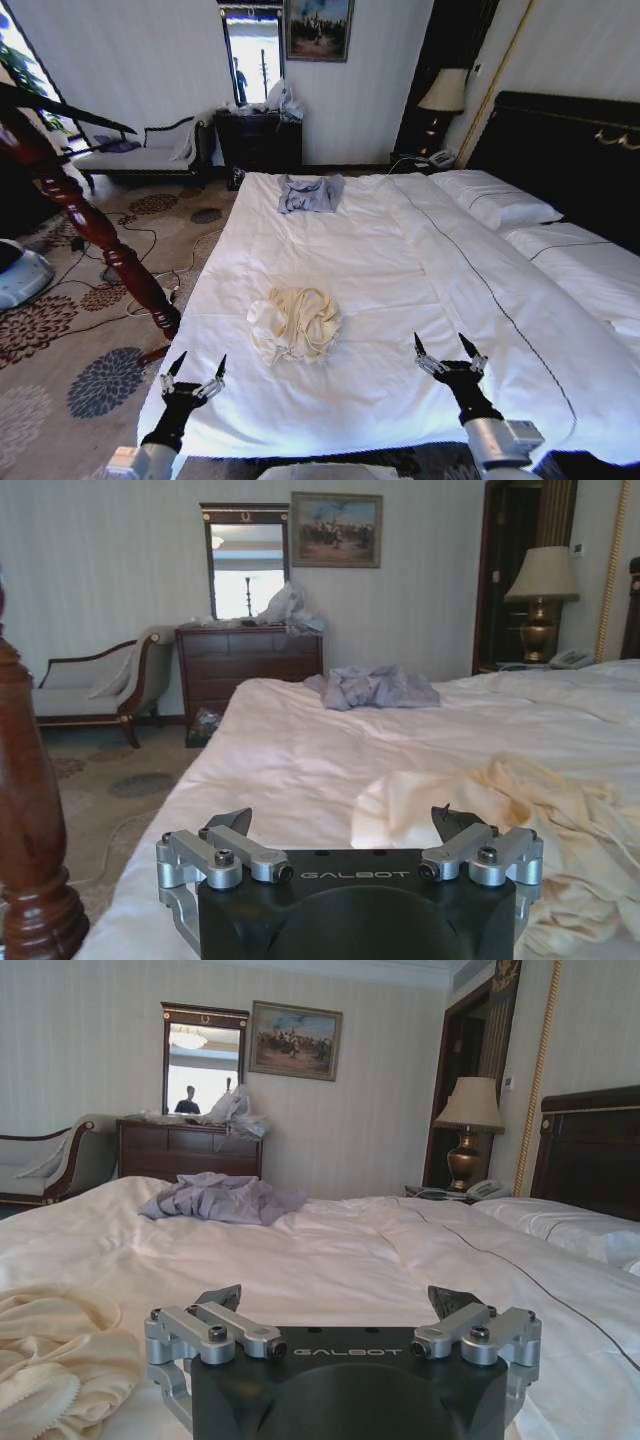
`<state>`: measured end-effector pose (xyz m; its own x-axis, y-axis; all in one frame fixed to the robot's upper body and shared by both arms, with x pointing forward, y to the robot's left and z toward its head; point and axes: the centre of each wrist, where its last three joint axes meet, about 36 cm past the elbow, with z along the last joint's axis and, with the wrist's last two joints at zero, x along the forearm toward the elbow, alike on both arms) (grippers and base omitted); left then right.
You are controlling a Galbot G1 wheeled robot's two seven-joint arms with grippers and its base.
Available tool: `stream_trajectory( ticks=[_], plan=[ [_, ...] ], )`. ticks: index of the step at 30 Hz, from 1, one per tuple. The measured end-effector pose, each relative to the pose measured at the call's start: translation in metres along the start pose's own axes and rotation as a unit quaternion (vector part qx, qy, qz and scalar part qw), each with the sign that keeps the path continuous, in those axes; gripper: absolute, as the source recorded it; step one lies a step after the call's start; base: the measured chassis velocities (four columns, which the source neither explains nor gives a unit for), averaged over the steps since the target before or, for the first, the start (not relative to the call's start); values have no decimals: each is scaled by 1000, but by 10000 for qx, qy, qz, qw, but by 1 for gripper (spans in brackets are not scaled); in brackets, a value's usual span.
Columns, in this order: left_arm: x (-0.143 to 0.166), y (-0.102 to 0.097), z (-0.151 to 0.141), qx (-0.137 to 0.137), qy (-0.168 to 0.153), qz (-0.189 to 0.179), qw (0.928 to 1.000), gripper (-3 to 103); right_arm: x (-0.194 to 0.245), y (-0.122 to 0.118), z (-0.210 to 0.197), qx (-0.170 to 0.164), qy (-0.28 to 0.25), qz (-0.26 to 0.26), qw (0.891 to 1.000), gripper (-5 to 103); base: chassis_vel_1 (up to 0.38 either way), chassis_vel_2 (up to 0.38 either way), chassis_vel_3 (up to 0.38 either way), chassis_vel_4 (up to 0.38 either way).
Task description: Pick up the clothes from the bed and hang them on the clothes hanger.
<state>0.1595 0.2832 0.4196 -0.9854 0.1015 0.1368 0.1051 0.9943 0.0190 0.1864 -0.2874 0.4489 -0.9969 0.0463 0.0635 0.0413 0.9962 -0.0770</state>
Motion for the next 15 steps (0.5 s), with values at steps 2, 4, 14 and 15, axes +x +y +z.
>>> stream_trajectory(
  ticks=[2,4,14,15],
  plan=[
    [1,-3,2,8,20,38,10000,100,0,0,1,-4,5,-4,10000,100,0,0,0,0],
    [1,-6,4,16,44,71,10000,100,0,0,1,-7,9,-9,10000,100,0,0,0,0],
    [-14,-9,12,75,170,398,9990,100,0,1,4,-42,48,49,10000,100,0,0,0,0],
    [-18,-9,12,115,200,476,9986,100,0,1,5,-55,53,67,9999,100,0,0,0,0]
  ],
)
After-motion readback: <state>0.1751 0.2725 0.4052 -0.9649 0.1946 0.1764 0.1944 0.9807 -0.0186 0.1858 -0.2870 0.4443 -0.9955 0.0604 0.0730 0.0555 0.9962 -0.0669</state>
